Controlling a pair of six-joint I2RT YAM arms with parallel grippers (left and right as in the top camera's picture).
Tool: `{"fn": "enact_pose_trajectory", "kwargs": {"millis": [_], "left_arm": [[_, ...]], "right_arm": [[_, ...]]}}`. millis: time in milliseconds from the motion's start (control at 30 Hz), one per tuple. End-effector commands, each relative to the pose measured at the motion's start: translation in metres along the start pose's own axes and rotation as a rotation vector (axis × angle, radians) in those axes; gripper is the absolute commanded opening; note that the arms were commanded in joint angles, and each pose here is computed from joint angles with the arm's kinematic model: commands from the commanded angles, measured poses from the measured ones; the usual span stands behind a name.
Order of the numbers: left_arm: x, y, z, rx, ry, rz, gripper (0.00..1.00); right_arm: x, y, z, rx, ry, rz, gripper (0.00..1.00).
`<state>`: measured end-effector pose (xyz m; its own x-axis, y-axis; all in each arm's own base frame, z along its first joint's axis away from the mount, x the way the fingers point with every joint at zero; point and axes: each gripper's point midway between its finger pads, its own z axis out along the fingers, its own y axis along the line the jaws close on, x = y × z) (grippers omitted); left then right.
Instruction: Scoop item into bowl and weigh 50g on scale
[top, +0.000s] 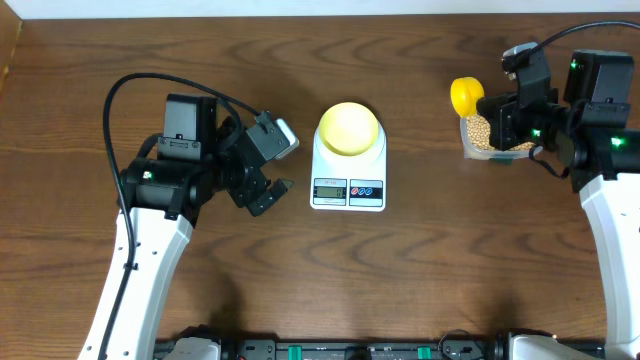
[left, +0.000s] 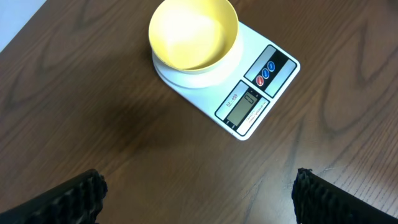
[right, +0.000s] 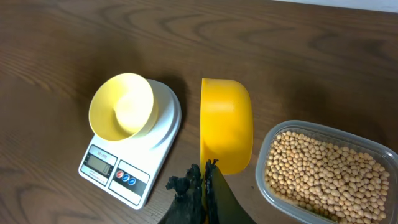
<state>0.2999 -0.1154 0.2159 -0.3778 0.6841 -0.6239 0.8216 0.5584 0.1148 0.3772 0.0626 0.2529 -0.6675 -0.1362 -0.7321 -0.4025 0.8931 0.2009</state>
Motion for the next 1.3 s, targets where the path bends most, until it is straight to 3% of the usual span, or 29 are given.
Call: {"fn": "enact_pose_trajectory", "kwargs": {"millis": [0,300,800,1133,1267], "left_arm": [[0.002,0.000,0.002,0.009,0.001,-0.017,0.98],[0.002,0.000,0.002,0.009,0.001,-0.017,0.98],[0.002,0.000,0.002,0.009,0.000,-0.017,0.97],[0.002,0.000,0.002,0.009,0.001,-0.017,0.98],[0.002,0.000,0.002,0.009,0.001,-0.017,0.98]], "right_arm": [[-0.009,0.004,-0.003,-0.017,-0.026,-0.002,0.01],[-0.006,-0.025,-0.008,0.112,-0.018,0.060,0.01],[-0.024,-0.056,-0.027,0.087,-0.155,0.491,0.01],[-0.040,-0.066,-0.035,0.138,-0.183,0.480,0.01],[-0.045,-0.079,-0.025,0.166,-0.096,0.473,0.01]]}}
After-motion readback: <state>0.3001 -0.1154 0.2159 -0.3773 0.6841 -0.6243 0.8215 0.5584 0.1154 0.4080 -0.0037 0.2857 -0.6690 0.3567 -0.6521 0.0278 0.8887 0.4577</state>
